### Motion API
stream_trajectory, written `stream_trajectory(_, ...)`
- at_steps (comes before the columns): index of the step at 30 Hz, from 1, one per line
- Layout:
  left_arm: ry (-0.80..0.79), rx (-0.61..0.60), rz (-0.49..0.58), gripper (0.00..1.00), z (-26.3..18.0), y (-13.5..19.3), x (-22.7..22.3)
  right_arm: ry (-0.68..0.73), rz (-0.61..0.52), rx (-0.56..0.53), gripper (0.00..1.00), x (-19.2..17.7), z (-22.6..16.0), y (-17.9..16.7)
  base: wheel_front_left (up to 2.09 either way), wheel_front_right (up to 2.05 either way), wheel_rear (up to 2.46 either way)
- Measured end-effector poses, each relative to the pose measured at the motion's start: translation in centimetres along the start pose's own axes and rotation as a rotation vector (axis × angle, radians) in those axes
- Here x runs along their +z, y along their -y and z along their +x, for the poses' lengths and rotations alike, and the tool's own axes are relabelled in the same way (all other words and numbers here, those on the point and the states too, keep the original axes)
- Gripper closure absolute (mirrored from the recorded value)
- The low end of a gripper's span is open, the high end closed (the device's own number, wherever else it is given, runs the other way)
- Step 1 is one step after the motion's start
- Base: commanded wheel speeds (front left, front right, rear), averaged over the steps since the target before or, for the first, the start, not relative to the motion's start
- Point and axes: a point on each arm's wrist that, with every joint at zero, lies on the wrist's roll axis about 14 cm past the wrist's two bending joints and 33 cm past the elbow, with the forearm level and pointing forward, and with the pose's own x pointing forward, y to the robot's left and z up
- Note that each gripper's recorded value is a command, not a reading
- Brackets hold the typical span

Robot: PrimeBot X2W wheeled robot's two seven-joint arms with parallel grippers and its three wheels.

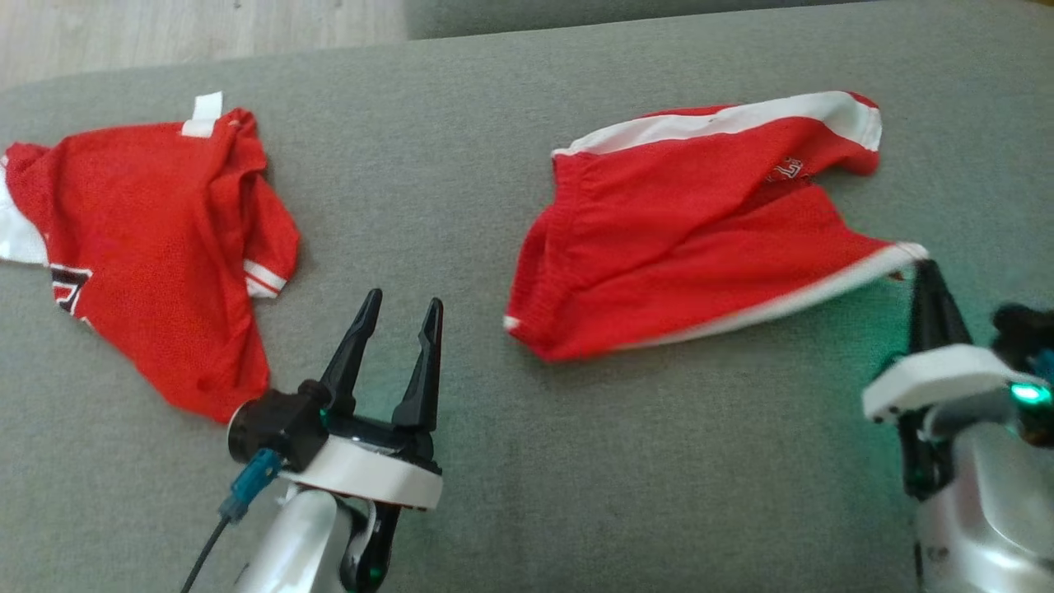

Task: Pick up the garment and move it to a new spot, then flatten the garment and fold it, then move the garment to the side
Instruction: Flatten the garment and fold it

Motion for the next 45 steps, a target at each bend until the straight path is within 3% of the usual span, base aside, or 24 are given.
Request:
stream_trajectory(4,0.004,-0.019,0.000,0.00,0.3,0.5,0.1,0.018,0.033,-0.069,1.00,0.1,-1.3,2.5,0.00,0.00,0.00)
stream_trajectory(10,-0.060,-0.116,0.039,0.00,0.2,2.6,-1.8,-0.003,0.052,-0.096,1.00,-0.4,-1.8,3.5,0.00,0.00,0.00)
stream_trajectory(13,-0.144,-0.238,0.126,0.00,-0.7,4.7,-4.2,-0.004,0.059,-0.098,1.00,-0.4,-1.8,3.6,0.00,0.00,0.00)
stream_trajectory(21,-0.215,-0.402,0.373,0.00,-0.1,5.3,-6.1,-0.022,0.059,-0.102,1.00,-0.9,-1.8,3.8,0.00,0.00,0.00)
stream_trajectory(26,-0.262,-0.513,0.471,0.00,0.3,6.8,-7.9,-0.030,0.055,-0.101,1.00,-1.2,-1.9,3.8,0.00,0.00,0.00)
stream_trajectory(32,-0.295,-0.550,0.556,0.00,1.8,6.2,-9.1,-0.041,0.053,-0.102,1.00,-1.5,-1.9,4.0,0.00,0.00,0.00)
stream_trajectory(45,-0.352,-0.583,0.595,0.00,2.7,6.2,-11.3,-0.042,0.052,-0.094,1.00,-1.5,-1.3,3.8,0.00,0.00,0.00)
